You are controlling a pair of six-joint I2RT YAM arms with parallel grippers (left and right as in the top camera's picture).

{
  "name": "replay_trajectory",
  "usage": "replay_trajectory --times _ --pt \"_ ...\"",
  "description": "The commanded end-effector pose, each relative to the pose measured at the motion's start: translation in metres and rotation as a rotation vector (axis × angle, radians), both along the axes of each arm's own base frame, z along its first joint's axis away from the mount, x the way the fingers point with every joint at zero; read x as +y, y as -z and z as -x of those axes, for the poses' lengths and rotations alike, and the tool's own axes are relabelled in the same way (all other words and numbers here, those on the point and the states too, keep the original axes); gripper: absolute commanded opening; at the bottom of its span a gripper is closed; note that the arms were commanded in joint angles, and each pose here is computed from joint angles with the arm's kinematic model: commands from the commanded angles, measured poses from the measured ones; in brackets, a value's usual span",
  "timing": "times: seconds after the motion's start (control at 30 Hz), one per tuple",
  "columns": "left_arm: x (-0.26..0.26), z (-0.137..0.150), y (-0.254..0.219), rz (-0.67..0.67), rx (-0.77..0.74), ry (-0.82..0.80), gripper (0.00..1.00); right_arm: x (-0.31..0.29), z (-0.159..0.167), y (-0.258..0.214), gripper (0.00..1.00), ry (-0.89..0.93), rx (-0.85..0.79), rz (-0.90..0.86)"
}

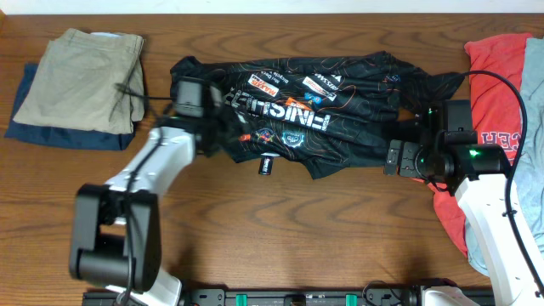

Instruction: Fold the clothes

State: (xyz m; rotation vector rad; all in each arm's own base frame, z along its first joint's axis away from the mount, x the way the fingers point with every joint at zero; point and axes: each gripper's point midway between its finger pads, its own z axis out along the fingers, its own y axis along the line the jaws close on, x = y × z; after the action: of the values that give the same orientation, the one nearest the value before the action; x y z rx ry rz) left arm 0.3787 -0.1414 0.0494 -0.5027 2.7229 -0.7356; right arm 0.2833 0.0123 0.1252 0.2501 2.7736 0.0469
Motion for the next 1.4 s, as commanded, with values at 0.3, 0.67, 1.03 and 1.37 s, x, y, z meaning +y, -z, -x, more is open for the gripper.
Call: replay_trajectory --times 0.3,0.67,1.03,1.37 --pt "-0.015 0.039 0.085 -0.224 0.166 0.090 0.64 -0.004 0.002 -0.003 0.99 0.011 0.000 0.008" --pt "0.083 0.067 0.091 -0.481 0.347 -0.062 0.06 -0.009 0.003 -0.003 0.99 0.021 0.002 0.033" --pt "0.175 0.001 -0.003 -0.296 0.149 -0.382 0.32 -0.009 0.001 0.009 0.99 0.021 0.046 0.038" --pt "0.088 0.053 -0.010 -0.126 0.311 -0.160 0.84 -0.009 -0.001 0.028 0.99 0.020 0.111 0.041"
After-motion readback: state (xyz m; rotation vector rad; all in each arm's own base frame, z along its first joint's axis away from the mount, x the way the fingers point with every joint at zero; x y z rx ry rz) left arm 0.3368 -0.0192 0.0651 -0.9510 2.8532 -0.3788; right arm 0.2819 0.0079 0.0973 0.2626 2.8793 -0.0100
